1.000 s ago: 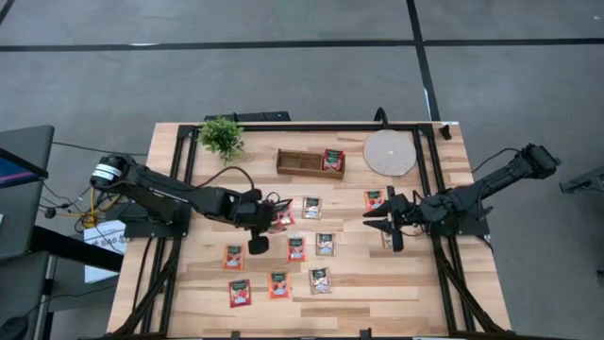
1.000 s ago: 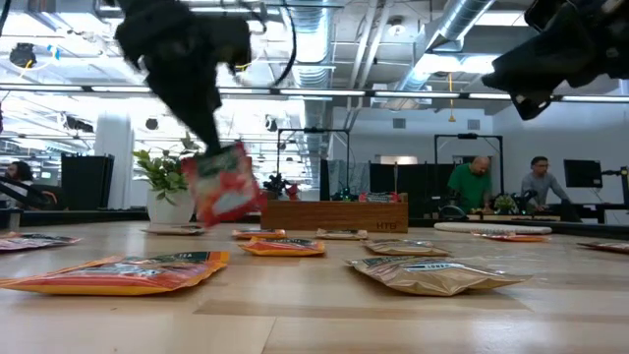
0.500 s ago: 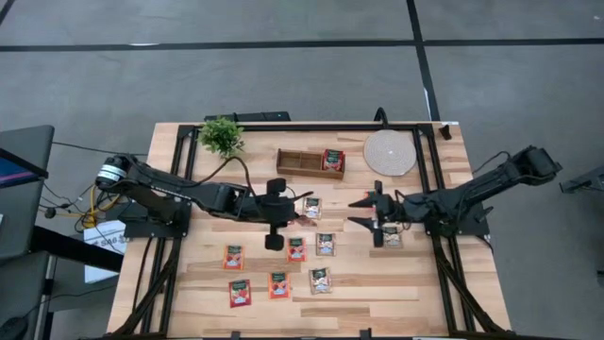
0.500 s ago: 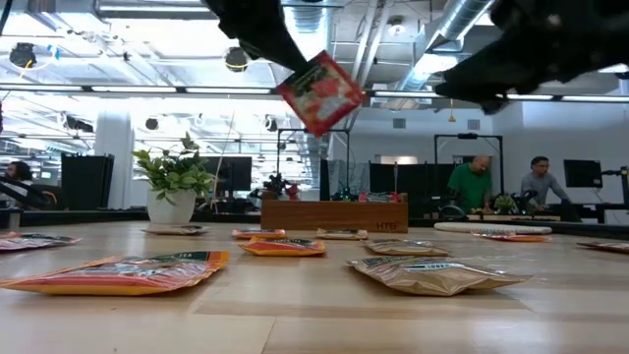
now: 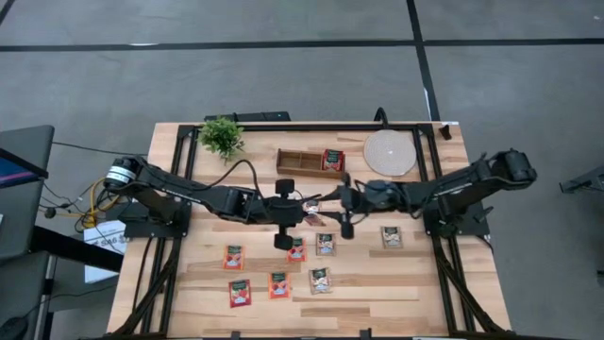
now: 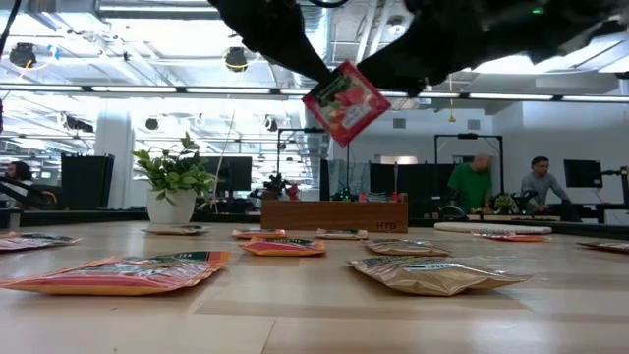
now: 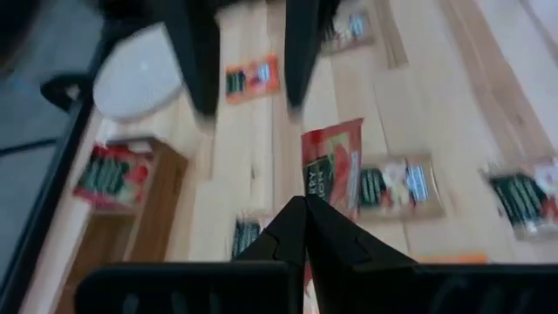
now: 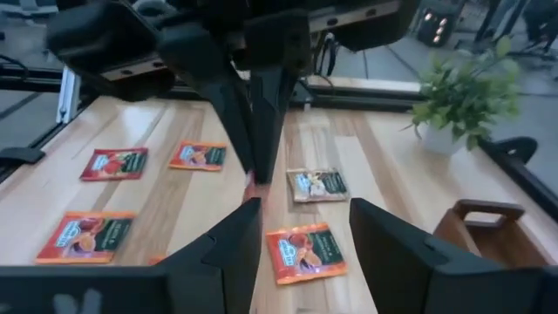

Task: Pick & Place Tea
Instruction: Put the red tea bag into the right section of the wooden organizer

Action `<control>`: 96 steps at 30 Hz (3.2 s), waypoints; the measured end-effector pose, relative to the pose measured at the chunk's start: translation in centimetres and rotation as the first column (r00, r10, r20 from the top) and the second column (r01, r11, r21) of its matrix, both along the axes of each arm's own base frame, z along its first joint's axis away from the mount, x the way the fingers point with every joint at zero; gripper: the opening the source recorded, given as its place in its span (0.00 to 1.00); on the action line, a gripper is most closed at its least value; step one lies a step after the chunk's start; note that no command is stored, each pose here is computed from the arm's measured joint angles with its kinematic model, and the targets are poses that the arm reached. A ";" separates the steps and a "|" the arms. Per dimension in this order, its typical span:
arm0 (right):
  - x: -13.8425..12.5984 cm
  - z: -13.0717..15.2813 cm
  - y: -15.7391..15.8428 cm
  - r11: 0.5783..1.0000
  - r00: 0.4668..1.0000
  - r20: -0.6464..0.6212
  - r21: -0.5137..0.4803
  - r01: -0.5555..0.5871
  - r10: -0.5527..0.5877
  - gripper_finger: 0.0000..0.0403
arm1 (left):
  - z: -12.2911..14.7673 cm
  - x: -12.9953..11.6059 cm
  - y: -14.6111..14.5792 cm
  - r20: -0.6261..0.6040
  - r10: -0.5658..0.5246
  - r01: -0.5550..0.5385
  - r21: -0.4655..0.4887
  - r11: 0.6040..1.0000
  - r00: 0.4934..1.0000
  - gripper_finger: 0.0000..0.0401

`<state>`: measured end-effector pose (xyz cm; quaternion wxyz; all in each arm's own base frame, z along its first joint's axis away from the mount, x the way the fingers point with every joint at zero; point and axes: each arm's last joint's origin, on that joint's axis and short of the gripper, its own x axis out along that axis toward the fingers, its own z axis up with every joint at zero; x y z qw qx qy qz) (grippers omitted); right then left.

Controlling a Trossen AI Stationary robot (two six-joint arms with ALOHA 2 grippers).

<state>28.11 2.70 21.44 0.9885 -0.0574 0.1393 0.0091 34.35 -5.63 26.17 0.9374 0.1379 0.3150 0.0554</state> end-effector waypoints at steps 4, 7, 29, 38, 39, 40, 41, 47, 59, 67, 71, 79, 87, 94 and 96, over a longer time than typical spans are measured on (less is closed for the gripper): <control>1.6 -0.3 -0.4 1.000 0.996 -0.081 0.009 -0.022 0.023 0.42 | -0.1 -0.1 0.1 -0.013 0.004 -0.004 0.007 1.000 1.000 0.00; 2.5 -0.1 -0.5 1.000 0.993 -0.120 0.008 -0.023 0.024 0.42 | -0.2 -0.1 0.2 -0.020 0.026 -0.025 0.034 0.999 0.999 0.00; 2.9 1.0 -0.2 0.999 0.991 -0.129 0.024 -0.043 0.046 0.41 | -0.7 -0.7 0.6 -0.083 0.095 -0.090 0.059 0.994 0.992 0.00; 3.0 1.2 -0.2 0.999 0.993 -0.106 0.025 -0.044 0.046 0.40 | -0.4 -0.4 0.5 -0.043 0.087 -0.085 0.057 0.995 0.995 0.00; 3.0 1.2 -0.2 0.999 0.993 -0.106 0.025 -0.043 0.046 0.39 | -0.3 -0.3 0.5 -0.037 0.084 -0.082 0.059 0.995 0.996 0.00; 3.0 1.2 -0.2 0.999 0.993 -0.106 0.025 -0.043 0.046 0.39 | -0.3 -0.3 0.5 -0.032 0.082 -0.080 0.060 0.995 0.996 0.00; 3.0 1.2 -0.2 0.999 0.993 -0.106 0.025 -0.043 0.046 0.39 | -0.3 -0.3 0.5 -0.031 0.081 -0.080 0.060 0.995 0.996 0.00; 3.0 1.2 -0.2 0.999 0.993 -0.107 0.025 -0.042 0.044 0.35 | -0.3 -0.3 0.5 -0.031 0.080 -0.078 0.063 0.995 0.996 0.00; 3.0 1.2 -0.2 0.999 0.993 -0.105 0.023 -0.043 0.045 0.14 | -0.3 -0.3 0.5 -0.031 0.080 -0.077 0.063 0.995 0.996 0.00; 3.0 1.2 -0.2 0.999 0.993 -0.105 0.023 -0.043 0.045 0.01 | -0.3 -0.3 0.5 -0.032 0.077 -0.074 0.061 0.995 0.997 0.00; 3.0 1.2 -0.2 0.999 0.993 -0.105 0.024 -0.042 0.044 0.00 | -0.3 -0.3 0.5 -0.032 0.077 -0.074 0.061 0.995 0.997 0.00; 3.0 1.2 -0.2 1.000 0.995 -0.104 0.009 -0.004 0.005 0.00 | -0.2 -0.3 0.5 -0.027 0.077 -0.075 0.059 0.995 0.997 0.00; 3.0 1.2 -0.1 1.000 0.995 -0.104 0.002 0.004 -0.004 0.00 | -0.2 -0.3 0.5 -0.032 0.060 -0.057 0.081 0.995 0.998 0.01; 3.0 1.2 -0.1 1.000 0.995 -0.104 0.002 0.005 -0.005 0.00 | -0.2 -0.2 0.5 -0.031 0.057 -0.054 0.084 0.995 0.998 0.11; 3.0 1.2 -0.1 1.000 0.995 -0.104 0.003 0.006 -0.005 0.00 | -0.2 -0.3 0.5 -0.031 0.057 -0.054 0.084 0.995 0.998 0.16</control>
